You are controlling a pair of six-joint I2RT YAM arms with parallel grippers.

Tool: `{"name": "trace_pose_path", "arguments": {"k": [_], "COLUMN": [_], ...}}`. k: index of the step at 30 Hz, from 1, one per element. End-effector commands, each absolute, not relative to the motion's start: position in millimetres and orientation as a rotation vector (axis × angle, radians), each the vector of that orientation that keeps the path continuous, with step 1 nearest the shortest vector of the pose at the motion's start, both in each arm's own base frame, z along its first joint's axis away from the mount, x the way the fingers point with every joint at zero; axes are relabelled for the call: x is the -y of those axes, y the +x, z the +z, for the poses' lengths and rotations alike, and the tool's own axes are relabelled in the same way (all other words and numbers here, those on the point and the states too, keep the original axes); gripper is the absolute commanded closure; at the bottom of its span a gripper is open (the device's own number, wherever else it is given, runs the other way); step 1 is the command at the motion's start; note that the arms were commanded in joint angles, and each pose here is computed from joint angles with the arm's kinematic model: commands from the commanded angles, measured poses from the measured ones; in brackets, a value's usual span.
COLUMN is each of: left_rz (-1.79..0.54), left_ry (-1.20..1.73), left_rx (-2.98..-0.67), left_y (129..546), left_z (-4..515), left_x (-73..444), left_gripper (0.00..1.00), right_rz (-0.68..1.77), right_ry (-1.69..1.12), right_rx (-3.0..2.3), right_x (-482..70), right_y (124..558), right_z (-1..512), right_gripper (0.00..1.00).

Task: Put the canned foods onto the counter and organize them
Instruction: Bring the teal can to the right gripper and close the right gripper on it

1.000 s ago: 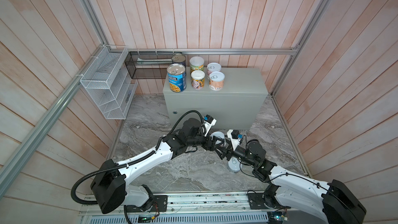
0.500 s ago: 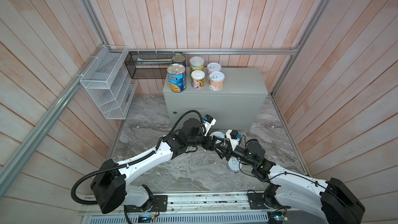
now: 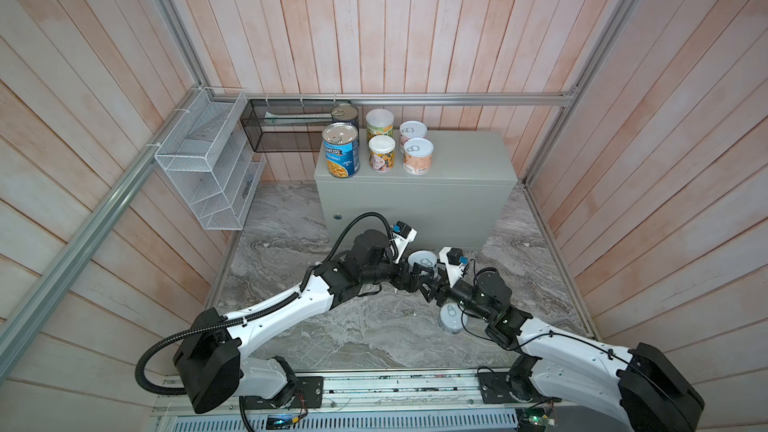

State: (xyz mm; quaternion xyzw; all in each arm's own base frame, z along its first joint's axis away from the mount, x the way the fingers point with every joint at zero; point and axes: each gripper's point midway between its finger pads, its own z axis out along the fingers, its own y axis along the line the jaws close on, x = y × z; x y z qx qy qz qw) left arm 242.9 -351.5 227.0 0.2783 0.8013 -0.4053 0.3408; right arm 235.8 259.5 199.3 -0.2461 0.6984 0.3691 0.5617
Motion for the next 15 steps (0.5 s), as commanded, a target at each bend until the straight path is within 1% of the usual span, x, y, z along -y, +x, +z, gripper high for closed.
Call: {"name": "trace_pose_path", "arguments": {"k": [1,15], "left_rz": [-1.029,-0.946], "left_ry": [0.706,0.609], "left_rx": [-2.065,-2.049], "left_y": [243.1,254.9], "left_z": [231.5,229.6], "left_x": [345.8,328.2], "left_gripper": [0.07,0.02], "right_rz": [0.87,0.83], "right_ry": [-0.511,-0.453], "right_rx": [-1.568,-1.59], "right_x": [-255.5,-241.9], "right_y": [242.5,243.3], "right_z": [223.8,225.2], "right_gripper": [0.35,0.36]}}
